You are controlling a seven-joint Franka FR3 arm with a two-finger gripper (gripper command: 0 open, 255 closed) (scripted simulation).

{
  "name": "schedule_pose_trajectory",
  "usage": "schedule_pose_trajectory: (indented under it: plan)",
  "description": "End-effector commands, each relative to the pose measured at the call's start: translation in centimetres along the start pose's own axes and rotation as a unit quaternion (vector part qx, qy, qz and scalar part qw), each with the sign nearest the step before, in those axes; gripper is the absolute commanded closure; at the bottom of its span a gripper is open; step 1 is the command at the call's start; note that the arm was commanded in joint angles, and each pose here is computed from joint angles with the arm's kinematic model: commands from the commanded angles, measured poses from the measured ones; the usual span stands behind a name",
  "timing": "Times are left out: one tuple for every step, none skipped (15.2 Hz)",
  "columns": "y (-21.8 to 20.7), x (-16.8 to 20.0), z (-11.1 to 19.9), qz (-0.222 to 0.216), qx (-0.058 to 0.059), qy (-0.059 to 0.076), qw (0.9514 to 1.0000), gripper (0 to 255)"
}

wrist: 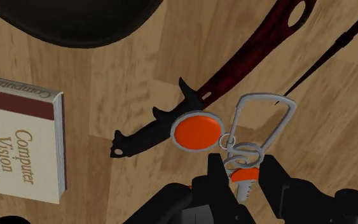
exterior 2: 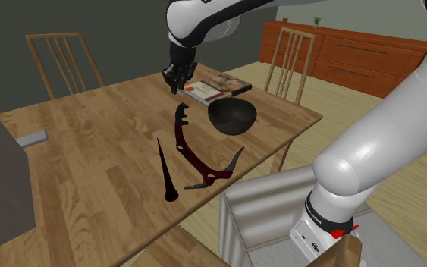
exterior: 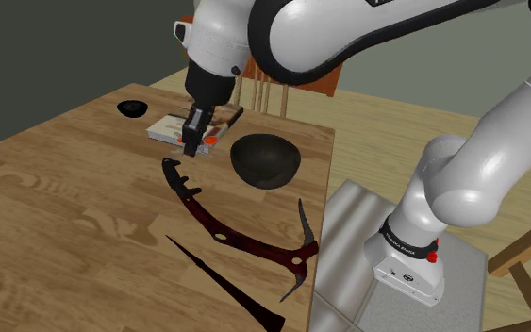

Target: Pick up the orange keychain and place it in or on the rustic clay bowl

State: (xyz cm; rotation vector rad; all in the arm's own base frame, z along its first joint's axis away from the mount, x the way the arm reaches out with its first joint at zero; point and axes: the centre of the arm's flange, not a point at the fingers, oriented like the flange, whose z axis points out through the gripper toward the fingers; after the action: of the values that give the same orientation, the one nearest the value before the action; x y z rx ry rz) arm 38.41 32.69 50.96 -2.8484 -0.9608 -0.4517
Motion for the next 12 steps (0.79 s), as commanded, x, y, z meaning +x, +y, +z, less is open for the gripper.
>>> schedule_pose_trajectory:
  plan:
    - [2.0, -2.1, -0.8, 0.000, 0.001, 0.000, 1.0000, 255]
    - [2.7, -3.1, -1.2, 0.000, 0.001, 0.000, 1.0000, 255]
    - [3.5, -4.2, -1.6, 0.000, 0.001, 0.000, 1.0000, 255]
    - [4.2, -5.2, -1.9, 0.000, 0.001, 0.000, 1.0000, 255]
    - [4.9, -6.2, -2.3, 0.000, 0.001, 0.000, 1.0000, 255]
    - [5.7, -7.2, -2.7, 0.000, 0.001, 0.000, 1.0000, 255]
    - [6.4, -8.2, -3.1, 0.000, 0.001, 0.000, 1.0000, 255]
    - [7.2, -9.3, -3.5, 0.000, 0.001, 0.000, 1.0000, 255]
    - [7.9, -10.3, -3.9, 0.000, 0.001, 0.000, 1.0000, 255]
    - [8.6, -11.3, -4.3, 0.000, 0.001, 0.000, 1.0000, 255]
    - [9.4, -12.3, -4.7, 0.000, 0.001, 0.000, 1.0000, 255]
    - [10.1, -13.4, -5.1, 0.000, 0.001, 0.000, 1.0000, 255]
